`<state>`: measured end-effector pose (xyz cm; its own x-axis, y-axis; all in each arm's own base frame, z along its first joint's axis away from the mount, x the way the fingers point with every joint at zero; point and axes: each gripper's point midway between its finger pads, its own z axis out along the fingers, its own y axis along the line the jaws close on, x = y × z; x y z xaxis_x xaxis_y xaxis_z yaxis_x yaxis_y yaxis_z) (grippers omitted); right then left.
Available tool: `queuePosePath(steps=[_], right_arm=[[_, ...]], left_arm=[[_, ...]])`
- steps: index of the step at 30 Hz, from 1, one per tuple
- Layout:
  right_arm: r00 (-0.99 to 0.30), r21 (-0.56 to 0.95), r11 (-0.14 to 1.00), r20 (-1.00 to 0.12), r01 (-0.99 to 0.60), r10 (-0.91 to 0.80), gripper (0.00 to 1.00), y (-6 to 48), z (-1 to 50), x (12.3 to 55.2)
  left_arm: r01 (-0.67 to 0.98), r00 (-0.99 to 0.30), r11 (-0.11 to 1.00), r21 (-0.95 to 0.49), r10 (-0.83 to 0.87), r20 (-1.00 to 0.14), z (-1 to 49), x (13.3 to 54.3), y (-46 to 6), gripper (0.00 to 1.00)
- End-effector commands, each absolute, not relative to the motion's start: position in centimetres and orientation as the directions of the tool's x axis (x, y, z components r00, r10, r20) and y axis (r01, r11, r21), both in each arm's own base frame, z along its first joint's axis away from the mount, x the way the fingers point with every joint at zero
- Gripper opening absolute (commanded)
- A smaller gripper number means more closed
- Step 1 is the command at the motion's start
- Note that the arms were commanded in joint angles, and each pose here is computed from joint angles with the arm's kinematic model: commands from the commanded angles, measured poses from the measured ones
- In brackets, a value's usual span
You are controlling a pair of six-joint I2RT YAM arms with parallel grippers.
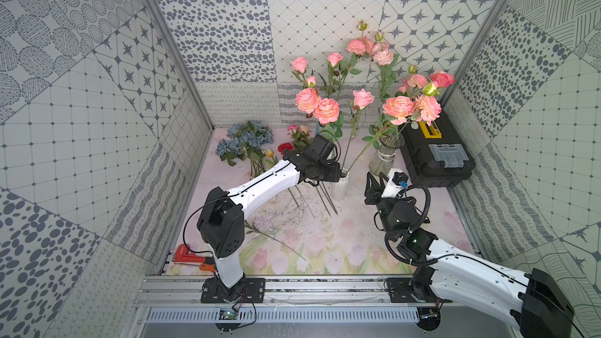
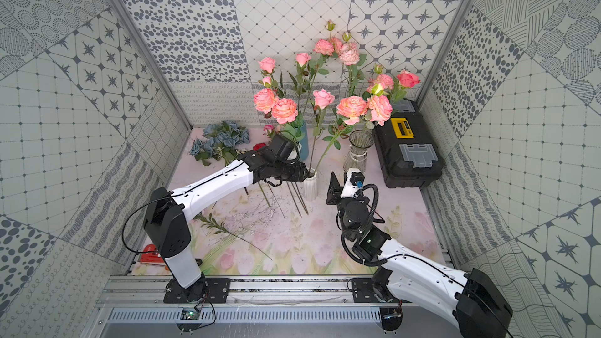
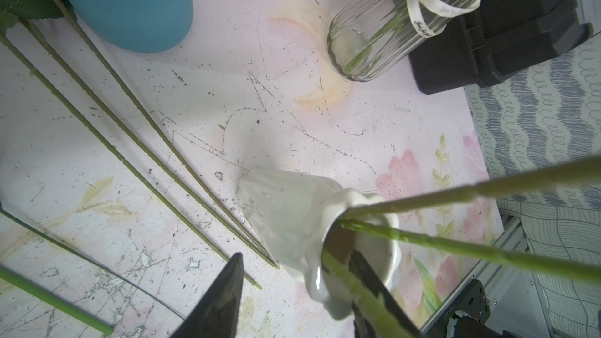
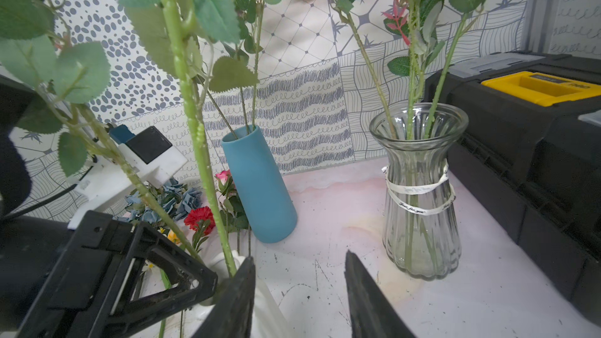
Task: Place the pink flowers into the vase
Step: Place the flower in the vase.
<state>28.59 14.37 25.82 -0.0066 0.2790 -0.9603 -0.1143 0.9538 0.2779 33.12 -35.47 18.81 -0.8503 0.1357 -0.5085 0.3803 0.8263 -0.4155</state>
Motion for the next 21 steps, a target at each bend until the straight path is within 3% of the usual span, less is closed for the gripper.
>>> queuePosePath(steps=[1,21], right_arm=[[-0.005,0.288,0.954,-0.957,-0.088,0.288,0.45,13.67,25.60,28.29],[-0.019,0.296,0.950,-0.955,-0.096,0.295,0.46,14.00,25.00,28.42]], left_arm=[[0.397,-0.850,0.803,-0.445,0.138,-0.509,19.35,32.60,-36.02,0.52],[0.406,-0.839,0.800,-0.441,0.136,-0.526,19.80,32.54,-36.12,0.53]])
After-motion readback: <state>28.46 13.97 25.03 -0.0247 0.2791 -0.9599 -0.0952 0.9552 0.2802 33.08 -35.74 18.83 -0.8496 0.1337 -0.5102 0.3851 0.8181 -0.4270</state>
